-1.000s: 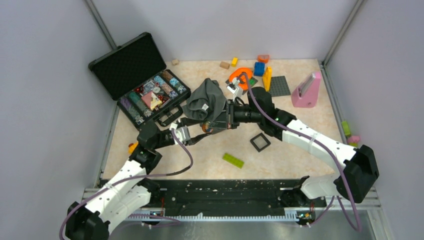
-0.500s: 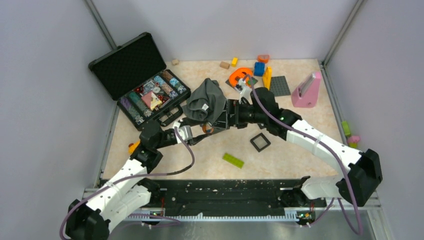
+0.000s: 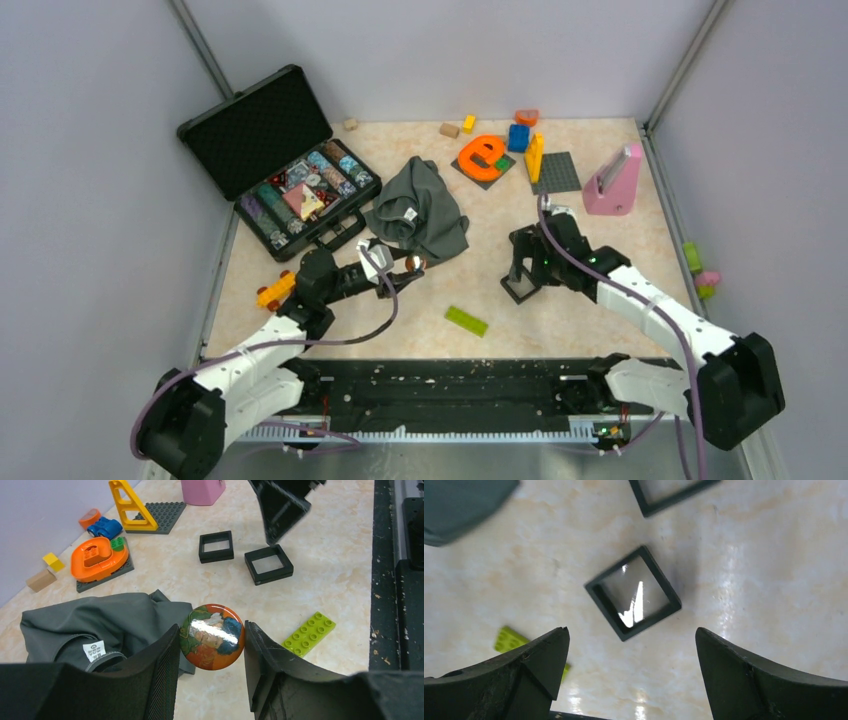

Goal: Remove the brooch from the garment

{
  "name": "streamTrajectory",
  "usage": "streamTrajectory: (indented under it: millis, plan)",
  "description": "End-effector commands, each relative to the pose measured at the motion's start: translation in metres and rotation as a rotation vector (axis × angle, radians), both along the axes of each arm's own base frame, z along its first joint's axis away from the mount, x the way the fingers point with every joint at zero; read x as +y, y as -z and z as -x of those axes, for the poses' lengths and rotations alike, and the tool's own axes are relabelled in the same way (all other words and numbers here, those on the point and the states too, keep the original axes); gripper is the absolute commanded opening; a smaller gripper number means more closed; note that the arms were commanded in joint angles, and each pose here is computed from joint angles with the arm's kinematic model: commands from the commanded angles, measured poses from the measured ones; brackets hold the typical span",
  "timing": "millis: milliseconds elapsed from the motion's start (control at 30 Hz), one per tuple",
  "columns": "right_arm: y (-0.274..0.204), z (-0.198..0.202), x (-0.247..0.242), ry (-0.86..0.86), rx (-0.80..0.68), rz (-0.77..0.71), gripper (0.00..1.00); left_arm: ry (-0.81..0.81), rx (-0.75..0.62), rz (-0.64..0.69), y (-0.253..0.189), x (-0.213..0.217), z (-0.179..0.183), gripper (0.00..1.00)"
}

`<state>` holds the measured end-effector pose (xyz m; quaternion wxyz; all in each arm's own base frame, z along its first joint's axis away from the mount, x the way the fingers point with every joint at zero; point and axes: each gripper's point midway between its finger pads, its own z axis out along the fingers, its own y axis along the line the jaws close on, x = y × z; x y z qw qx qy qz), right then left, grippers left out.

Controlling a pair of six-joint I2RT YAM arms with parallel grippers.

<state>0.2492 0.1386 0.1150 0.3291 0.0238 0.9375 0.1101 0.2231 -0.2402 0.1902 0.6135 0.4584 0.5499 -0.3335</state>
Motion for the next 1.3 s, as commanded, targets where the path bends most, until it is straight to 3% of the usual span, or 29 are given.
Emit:
streamTrajectory:
  millis: [0, 133, 333, 667, 1033, 1267]
  plan:
    - [0.02, -0.016, -0.021, 0.062, -0.029, 0.043, 0.99, -0.061, -0.036, 0.068, -0.012, 0.002, -0.01, 0.29]
    - [0.041, -0.043, -0.02, 0.081, -0.026, -0.102, 0.99, -0.076, -0.023, 0.084, -0.009, 0.004, -0.009, 0.29]
    - [0.056, -0.06, -0.006, -0.007, -0.036, -0.141, 0.99, -0.088, -0.041, 0.112, -0.013, 0.008, -0.004, 0.29]
    - [0.068, -0.024, 0.024, -0.162, 0.061, -0.283, 0.99, -0.083, -0.065, 0.124, -0.02, 0.009, 0.001, 0.29]
    - [0.077, -0.001, 0.011, -0.2, 0.101, 0.013, 0.99, -0.091, -0.072, 0.118, -0.019, 0.009, 0.002, 0.29]
    - [0.08, 0.0, 0.012, -0.204, 0.123, 0.055, 0.94, -0.093, -0.067, 0.107, -0.017, 0.009, 0.0, 0.28]
